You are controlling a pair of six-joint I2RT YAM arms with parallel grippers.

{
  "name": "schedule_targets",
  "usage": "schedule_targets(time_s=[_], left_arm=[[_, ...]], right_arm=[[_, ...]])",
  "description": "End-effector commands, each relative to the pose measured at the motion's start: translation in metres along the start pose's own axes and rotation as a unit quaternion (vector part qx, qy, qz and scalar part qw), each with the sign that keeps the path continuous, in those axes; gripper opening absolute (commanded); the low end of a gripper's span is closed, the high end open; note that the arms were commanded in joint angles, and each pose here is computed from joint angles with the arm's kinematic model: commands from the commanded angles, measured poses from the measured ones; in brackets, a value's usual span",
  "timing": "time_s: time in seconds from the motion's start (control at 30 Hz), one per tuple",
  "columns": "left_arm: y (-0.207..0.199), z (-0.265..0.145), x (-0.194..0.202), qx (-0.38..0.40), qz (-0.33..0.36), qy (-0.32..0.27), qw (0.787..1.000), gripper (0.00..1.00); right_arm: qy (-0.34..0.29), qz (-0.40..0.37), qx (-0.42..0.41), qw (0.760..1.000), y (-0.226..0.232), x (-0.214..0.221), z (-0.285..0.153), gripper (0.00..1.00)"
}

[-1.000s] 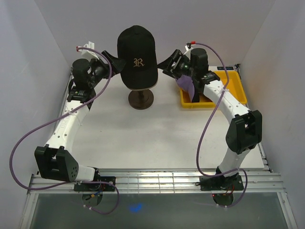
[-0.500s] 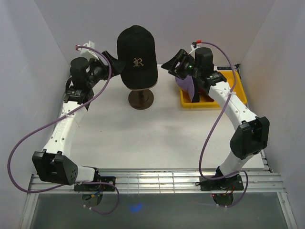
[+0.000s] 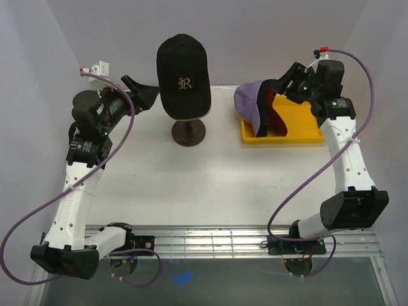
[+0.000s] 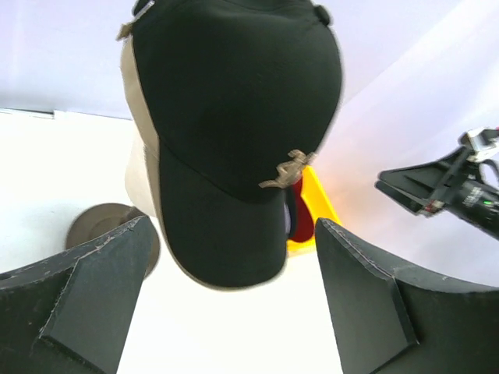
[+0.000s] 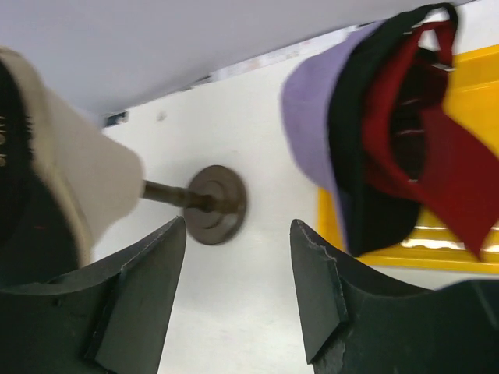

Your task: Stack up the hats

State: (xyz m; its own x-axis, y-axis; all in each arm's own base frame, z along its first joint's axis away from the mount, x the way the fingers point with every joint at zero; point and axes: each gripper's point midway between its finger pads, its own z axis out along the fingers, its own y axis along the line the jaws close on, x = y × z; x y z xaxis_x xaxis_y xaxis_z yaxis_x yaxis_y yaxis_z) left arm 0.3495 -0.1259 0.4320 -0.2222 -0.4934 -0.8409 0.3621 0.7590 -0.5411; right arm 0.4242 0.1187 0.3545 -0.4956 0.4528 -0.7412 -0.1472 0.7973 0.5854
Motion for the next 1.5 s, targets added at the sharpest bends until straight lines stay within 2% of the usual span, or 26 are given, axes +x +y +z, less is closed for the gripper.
schedule_targets(time_s=[0.0, 0.13, 0.23, 0.5, 1.13, 1.17, 1.23, 1.27, 1.37, 1.47], left_arm=[[-0.007, -0.018, 0.015, 0.007, -0.042, 0.017, 0.999, 0.95], [-0.008, -0.034, 0.038, 0.015, -0.065, 0.046, 0.997, 0.93], [-0.008, -0.043, 0.050, 0.013, -0.061, 0.055, 0.997, 0.93], [-0.008, -0.048, 0.068, 0.016, -0.065, 0.074, 0.995, 0.93], [0.000, -0.048, 0.074, -0.009, -0.053, 0.084, 0.995, 0.94], [0.001, -0.047, 0.074, -0.010, -0.053, 0.084, 0.995, 0.94], [0.002, -0.047, 0.075, -0.013, -0.053, 0.085, 0.995, 0.94], [0.002, -0.047, 0.075, -0.013, -0.053, 0.085, 0.995, 0.94], [0.003, -0.046, 0.076, -0.014, -0.054, 0.086, 0.995, 0.93], [0.003, -0.045, 0.076, -0.015, -0.057, 0.088, 0.994, 0.93]], right_arm=[[0.025, -0.086, 0.063, 0.994, -0.048, 0.005, -0.012, 0.61], [0.082, -0.130, 0.121, 0.981, -0.095, 0.028, 0.001, 0.57], [0.101, -0.155, 0.140, 0.973, -0.117, 0.042, 0.010, 0.56], [0.133, -0.195, 0.188, 0.953, -0.160, 0.063, 0.022, 0.61], [0.170, -0.173, 0.169, 0.955, -0.185, 0.089, 0.092, 0.58], [0.167, -0.173, 0.170, 0.956, -0.185, 0.090, 0.094, 0.57], [0.162, -0.168, 0.174, 0.957, -0.185, 0.089, 0.093, 0.40], [0.159, -0.168, 0.178, 0.956, -0.186, 0.088, 0.092, 0.24], [0.146, -0.175, 0.176, 0.958, -0.179, 0.079, 0.087, 0.11], [0.135, -0.180, 0.170, 0.959, -0.168, 0.067, 0.077, 0.08]])
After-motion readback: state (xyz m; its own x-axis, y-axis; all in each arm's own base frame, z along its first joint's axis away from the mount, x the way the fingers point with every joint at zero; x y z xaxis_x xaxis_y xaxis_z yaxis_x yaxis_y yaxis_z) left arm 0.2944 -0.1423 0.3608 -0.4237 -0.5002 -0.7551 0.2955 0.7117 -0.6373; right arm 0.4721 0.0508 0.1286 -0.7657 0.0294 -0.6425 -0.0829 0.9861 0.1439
